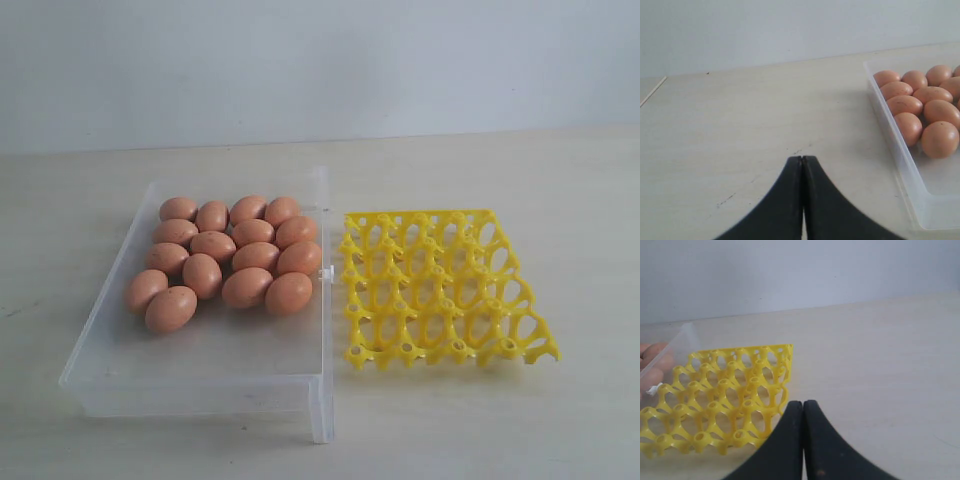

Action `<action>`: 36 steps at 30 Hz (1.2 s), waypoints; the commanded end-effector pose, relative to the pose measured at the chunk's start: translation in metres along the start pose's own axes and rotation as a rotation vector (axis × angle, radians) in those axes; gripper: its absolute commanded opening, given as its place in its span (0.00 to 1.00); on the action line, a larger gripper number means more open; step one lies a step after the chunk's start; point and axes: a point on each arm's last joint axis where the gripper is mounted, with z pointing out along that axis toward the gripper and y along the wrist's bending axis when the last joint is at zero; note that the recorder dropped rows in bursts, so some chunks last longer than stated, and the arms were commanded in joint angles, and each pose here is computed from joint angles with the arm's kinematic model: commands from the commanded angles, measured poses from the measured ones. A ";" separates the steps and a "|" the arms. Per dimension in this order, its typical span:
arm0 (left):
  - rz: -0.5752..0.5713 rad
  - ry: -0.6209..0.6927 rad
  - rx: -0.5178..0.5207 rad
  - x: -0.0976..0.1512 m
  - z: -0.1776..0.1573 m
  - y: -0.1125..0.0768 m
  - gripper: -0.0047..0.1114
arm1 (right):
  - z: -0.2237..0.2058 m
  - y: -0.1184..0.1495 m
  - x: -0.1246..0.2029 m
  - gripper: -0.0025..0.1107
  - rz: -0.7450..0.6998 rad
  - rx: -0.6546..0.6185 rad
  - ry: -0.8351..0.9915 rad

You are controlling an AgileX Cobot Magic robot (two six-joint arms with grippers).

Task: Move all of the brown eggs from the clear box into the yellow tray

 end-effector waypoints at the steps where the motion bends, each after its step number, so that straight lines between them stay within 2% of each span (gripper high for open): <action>1: -0.008 -0.023 -0.001 -0.003 -0.001 0.000 0.04 | 0.000 0.000 0.000 0.02 -0.009 -0.002 -0.013; 26: -0.008 -0.023 -0.001 -0.003 -0.001 0.000 0.04 | 0.002 0.000 0.001 0.02 -0.008 0.000 0.027; 36: -0.008 -0.023 -0.001 -0.003 -0.001 0.000 0.04 | 0.012 0.003 -0.039 0.02 -0.010 0.008 0.138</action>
